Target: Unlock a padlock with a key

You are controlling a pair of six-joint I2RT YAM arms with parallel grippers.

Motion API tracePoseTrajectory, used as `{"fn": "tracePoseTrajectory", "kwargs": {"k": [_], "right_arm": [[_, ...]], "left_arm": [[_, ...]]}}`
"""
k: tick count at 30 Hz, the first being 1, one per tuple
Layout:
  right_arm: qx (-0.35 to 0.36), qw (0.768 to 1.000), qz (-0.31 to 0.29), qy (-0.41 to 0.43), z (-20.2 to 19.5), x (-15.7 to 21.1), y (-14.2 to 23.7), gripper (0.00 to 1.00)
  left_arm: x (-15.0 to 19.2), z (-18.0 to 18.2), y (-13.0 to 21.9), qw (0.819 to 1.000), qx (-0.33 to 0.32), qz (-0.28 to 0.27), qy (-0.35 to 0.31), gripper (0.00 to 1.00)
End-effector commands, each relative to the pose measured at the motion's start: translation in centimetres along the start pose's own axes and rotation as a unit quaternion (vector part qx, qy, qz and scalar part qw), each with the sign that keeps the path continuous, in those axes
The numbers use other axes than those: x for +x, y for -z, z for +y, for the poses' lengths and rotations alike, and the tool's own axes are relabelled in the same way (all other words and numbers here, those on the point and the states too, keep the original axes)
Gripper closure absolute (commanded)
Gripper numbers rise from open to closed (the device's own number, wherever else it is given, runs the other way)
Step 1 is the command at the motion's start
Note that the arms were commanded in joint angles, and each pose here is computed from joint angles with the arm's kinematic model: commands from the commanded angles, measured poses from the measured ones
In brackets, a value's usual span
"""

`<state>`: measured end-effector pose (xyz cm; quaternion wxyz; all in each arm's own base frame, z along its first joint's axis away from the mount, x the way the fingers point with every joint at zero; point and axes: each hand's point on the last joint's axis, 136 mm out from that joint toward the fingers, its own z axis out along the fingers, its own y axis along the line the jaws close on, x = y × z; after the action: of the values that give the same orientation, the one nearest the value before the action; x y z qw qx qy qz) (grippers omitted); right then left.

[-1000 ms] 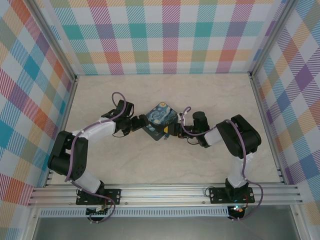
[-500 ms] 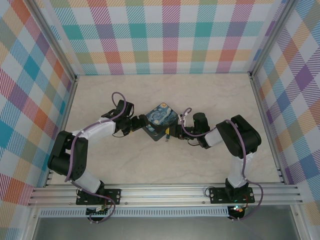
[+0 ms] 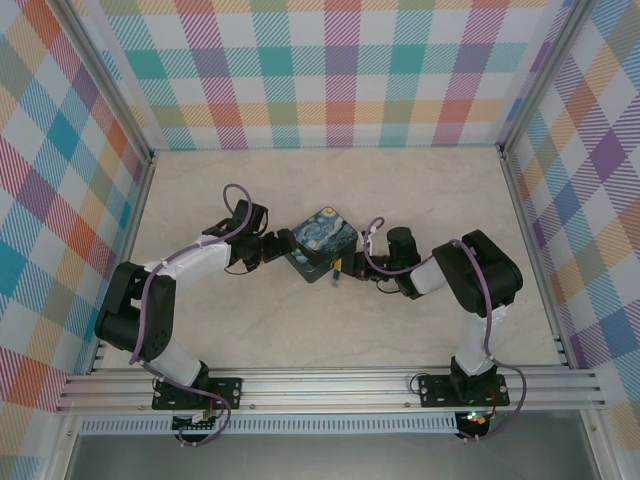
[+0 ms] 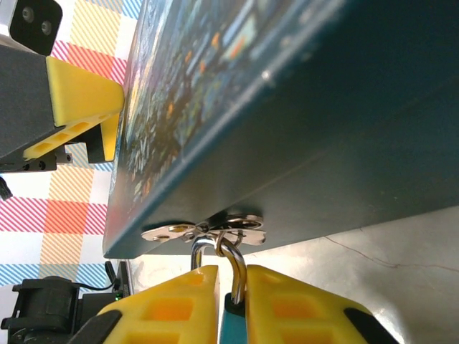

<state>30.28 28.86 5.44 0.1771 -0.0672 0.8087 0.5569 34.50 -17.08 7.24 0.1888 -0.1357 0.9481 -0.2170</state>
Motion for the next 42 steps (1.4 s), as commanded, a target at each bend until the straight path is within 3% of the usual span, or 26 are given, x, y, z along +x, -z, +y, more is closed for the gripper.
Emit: {"fn": "tracePoseTrajectory", "kwargs": {"k": [1,10,24,34,42], "right_arm": [[-0.029,0.999,-0.008,0.034,1.8,-1.0,0.1,0.89],[0.017,1.0,-0.023,0.001,0.5,-1.0,0.6,1.0],[0.044,0.986,-0.132,-0.094,-0.3,-3.6,2.2,1.0],[0.025,0.971,-0.189,-0.144,0.6,-6.0,2.8,1.0],[0.081,0.972,-0.186,-0.12,-0.4,-5.1,4.1,1.0]], "left_arm": [[3.1,4.0,-0.7,0.995,-0.083,0.046,0.01,0.1],[3.3,4.5,-0.4,0.995,-0.092,0.044,0.01,0.1],[4.1,5.3,-0.6,0.993,-0.103,0.049,0.008,0.1],[3.8,5.0,-0.5,0.994,-0.099,0.046,0.007,0.09],[2.1,5.2,0.1,0.993,-0.111,0.032,-0.003,0.08]]}}
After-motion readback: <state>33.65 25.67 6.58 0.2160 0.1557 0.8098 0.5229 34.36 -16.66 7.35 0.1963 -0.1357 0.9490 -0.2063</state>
